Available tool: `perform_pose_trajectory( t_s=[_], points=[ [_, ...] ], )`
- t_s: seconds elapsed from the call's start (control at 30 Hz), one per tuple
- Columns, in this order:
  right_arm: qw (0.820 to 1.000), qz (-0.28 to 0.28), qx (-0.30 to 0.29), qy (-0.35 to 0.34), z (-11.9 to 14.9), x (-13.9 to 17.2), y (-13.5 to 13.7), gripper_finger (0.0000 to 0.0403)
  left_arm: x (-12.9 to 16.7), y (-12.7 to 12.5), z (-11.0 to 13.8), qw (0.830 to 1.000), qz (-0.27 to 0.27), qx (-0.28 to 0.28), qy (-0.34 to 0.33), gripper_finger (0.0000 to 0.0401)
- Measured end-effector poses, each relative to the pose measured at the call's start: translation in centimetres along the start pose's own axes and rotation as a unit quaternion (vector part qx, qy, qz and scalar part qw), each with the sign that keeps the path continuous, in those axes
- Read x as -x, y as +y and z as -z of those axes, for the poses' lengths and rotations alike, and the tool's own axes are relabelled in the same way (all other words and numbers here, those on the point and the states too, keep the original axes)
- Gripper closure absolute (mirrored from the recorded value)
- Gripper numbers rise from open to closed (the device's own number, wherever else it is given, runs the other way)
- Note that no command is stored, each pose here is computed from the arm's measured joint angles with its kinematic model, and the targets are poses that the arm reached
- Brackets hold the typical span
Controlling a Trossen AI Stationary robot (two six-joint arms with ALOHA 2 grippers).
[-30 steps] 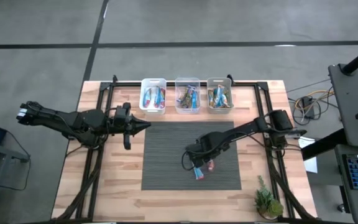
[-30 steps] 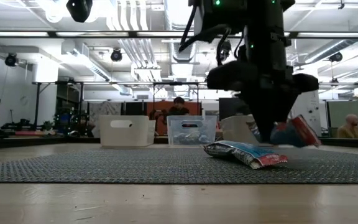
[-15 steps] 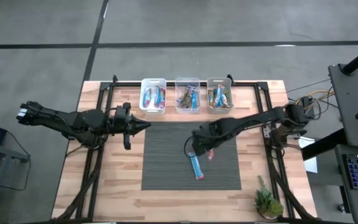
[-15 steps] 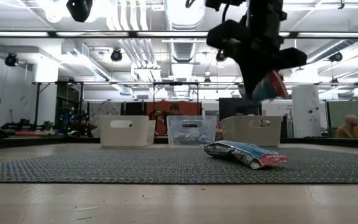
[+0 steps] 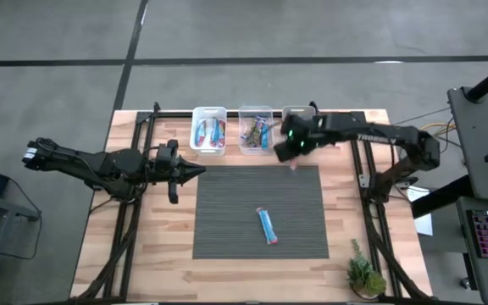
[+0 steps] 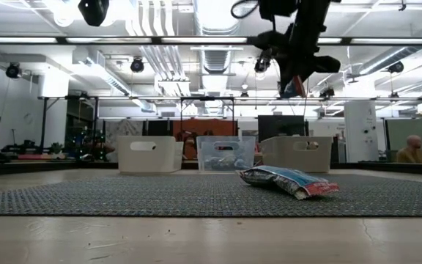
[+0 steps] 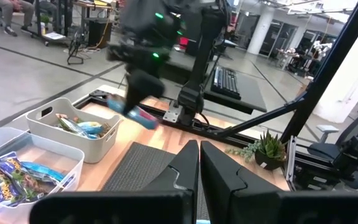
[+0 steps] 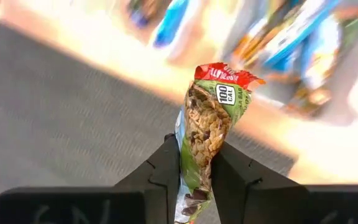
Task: Pick and place Granola Bars by type
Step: Put the red granola bar into the white bin
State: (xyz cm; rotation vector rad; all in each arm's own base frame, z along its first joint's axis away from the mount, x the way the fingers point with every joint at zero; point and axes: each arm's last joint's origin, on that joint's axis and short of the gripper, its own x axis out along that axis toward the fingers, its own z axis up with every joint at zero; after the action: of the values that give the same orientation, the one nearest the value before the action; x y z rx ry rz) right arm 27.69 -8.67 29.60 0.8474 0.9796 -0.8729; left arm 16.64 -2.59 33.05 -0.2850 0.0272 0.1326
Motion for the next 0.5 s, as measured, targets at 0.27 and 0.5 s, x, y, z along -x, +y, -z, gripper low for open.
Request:
perform_pose_trajectory(
  t_s=[0.27, 0.5],
  points=[
    [0.998, -0.064, -0.024, -0.018, -4.2, -0.2, -2.4, 0.0335, 0.0, 0.0, 0.0, 1.000, 0.000, 0.009, -0.001, 0.0401],
    [0.974, -0.216, 0.002, -0.072, -6.4, -0.8, 0.0, 0.0335, 0.2, -0.1, -0.5, 1.000, 0.003, 0.010, -0.009, 0.0401]
  ],
)
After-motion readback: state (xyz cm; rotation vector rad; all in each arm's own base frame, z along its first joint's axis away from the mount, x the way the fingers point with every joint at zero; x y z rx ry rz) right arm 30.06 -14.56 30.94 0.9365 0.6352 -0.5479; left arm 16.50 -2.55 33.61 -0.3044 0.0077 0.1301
